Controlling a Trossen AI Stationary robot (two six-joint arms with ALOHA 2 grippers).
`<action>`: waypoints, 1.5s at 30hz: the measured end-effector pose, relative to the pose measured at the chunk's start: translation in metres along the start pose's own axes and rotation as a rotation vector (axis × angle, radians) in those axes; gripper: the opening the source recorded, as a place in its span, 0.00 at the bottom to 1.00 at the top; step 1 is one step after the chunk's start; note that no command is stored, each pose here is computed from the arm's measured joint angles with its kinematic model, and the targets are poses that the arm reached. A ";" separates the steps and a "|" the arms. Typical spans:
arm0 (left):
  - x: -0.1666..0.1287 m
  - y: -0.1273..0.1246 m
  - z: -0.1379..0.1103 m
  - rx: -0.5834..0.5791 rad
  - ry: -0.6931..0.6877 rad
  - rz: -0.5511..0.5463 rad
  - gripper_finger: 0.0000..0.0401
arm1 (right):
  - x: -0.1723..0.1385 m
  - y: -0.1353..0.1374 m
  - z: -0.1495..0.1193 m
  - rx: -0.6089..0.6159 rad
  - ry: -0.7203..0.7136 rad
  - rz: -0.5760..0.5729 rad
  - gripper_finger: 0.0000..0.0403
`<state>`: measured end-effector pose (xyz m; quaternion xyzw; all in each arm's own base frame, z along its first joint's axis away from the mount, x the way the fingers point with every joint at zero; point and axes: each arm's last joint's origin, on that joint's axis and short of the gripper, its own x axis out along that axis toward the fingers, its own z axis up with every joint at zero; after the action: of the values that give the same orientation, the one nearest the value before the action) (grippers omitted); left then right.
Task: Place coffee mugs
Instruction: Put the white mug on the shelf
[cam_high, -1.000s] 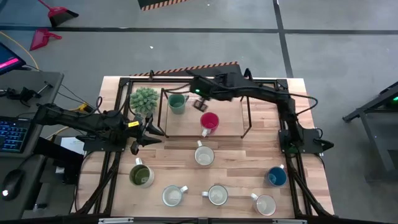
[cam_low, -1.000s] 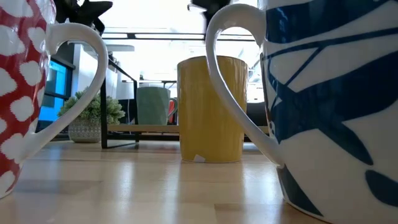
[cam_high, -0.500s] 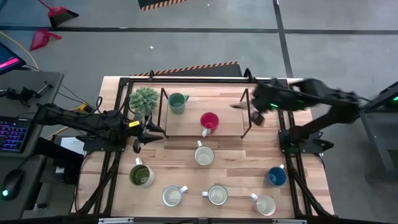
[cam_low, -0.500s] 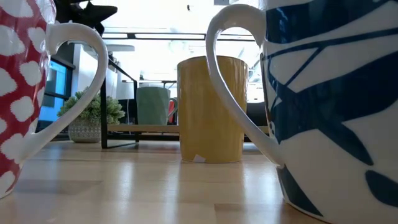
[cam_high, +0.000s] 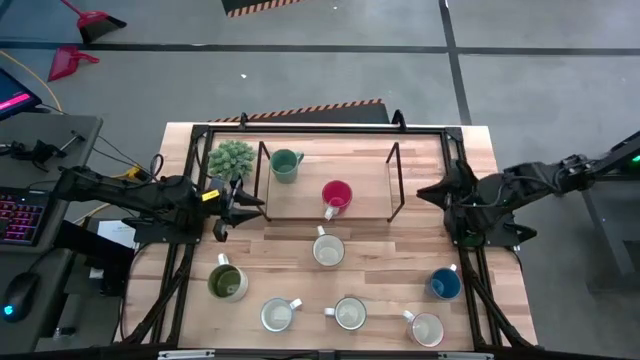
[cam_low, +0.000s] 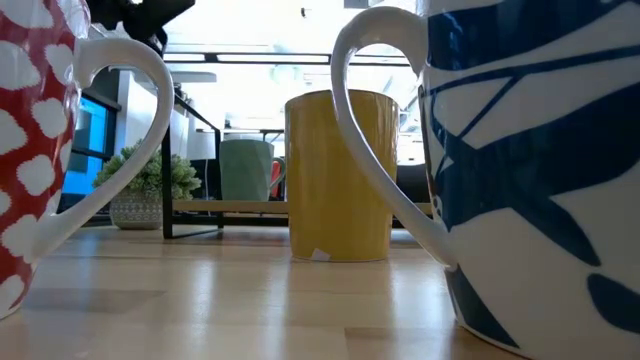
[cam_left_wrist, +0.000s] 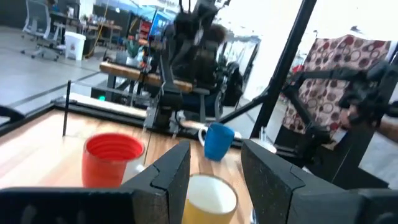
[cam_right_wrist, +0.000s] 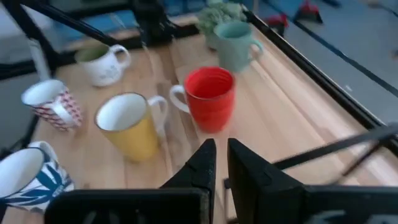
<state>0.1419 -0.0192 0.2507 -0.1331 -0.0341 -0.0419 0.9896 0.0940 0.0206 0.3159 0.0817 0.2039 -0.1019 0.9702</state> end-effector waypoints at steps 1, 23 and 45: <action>0.000 0.000 0.000 0.000 -0.005 -0.001 0.33 | 0.003 0.000 -0.006 -0.005 -0.036 0.018 0.06; -0.002 -0.001 0.018 0.183 -0.204 0.088 0.33 | 0.041 0.008 -0.048 -0.100 -0.728 0.166 0.06; 0.017 -0.028 0.107 -0.129 0.690 0.340 0.33 | 0.023 0.004 -0.020 0.002 -0.445 0.032 0.16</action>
<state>0.1499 -0.0190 0.3622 -0.1770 0.3257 0.0783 0.9254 0.1086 0.0249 0.2890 0.0614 -0.0165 -0.1020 0.9927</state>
